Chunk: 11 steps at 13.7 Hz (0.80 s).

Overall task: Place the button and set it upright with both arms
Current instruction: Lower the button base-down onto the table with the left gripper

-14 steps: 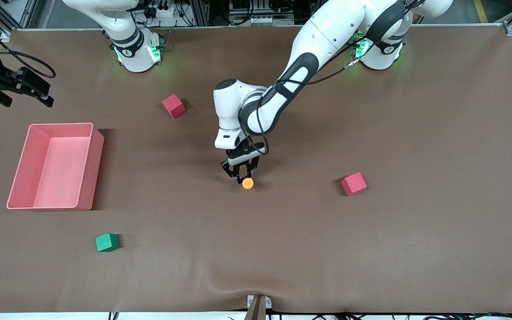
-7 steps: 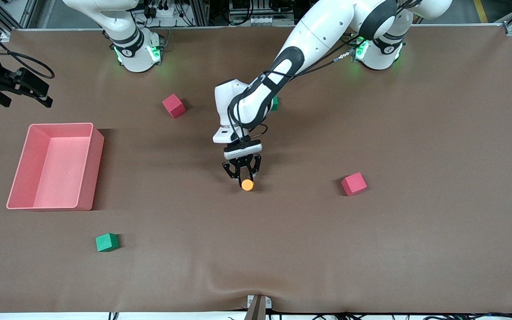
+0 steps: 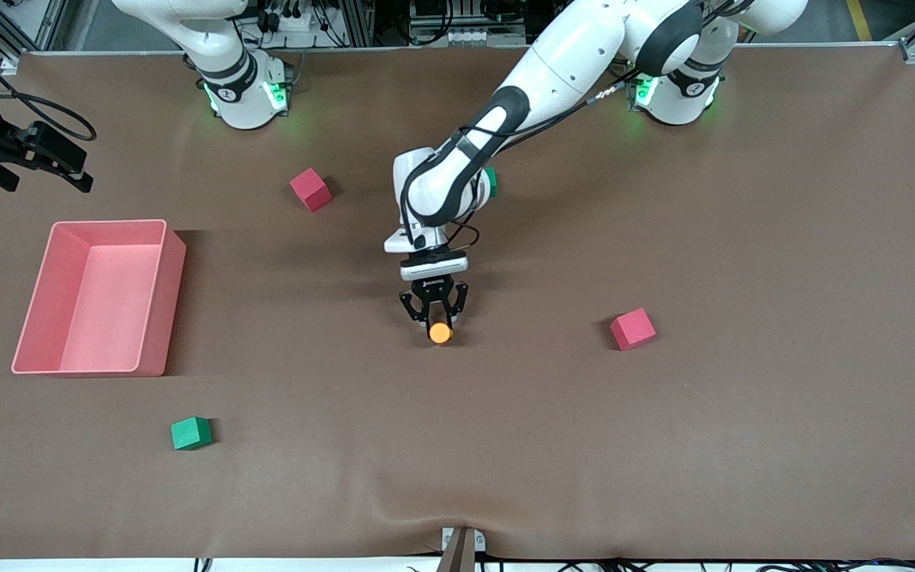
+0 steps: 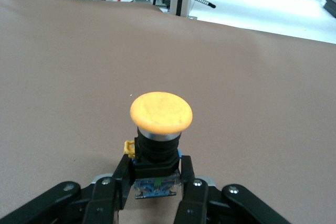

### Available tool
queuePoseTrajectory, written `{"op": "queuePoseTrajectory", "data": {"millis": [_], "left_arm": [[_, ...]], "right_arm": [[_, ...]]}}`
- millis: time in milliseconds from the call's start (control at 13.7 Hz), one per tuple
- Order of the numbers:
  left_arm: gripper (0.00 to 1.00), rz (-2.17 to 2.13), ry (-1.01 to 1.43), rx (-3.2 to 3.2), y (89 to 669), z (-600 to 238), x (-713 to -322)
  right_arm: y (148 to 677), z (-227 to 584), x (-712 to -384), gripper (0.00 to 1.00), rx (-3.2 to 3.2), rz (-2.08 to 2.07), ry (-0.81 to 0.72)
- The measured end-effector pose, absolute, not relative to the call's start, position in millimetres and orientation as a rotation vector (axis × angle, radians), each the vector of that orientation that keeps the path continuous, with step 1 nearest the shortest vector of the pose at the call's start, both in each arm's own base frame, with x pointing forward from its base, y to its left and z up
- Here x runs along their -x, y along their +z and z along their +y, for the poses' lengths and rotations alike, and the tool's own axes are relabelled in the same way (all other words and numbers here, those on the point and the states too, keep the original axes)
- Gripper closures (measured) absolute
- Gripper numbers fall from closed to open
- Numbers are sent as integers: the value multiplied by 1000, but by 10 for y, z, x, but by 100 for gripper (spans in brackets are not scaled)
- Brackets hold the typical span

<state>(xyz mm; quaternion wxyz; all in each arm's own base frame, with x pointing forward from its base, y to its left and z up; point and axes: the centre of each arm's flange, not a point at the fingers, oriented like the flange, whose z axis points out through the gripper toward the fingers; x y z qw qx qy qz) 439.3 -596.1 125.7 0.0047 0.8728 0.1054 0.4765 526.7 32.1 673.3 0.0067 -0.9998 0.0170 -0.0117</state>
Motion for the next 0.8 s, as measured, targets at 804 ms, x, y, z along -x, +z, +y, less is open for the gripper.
{"op": "queuePoseTrajectory", "data": {"millis": [804], "left_arm": [[59,193,1603,-2677,956,-5909,-4234]], "right_arm": [[6733,320,-5268,0,3128,54,-37]]}}
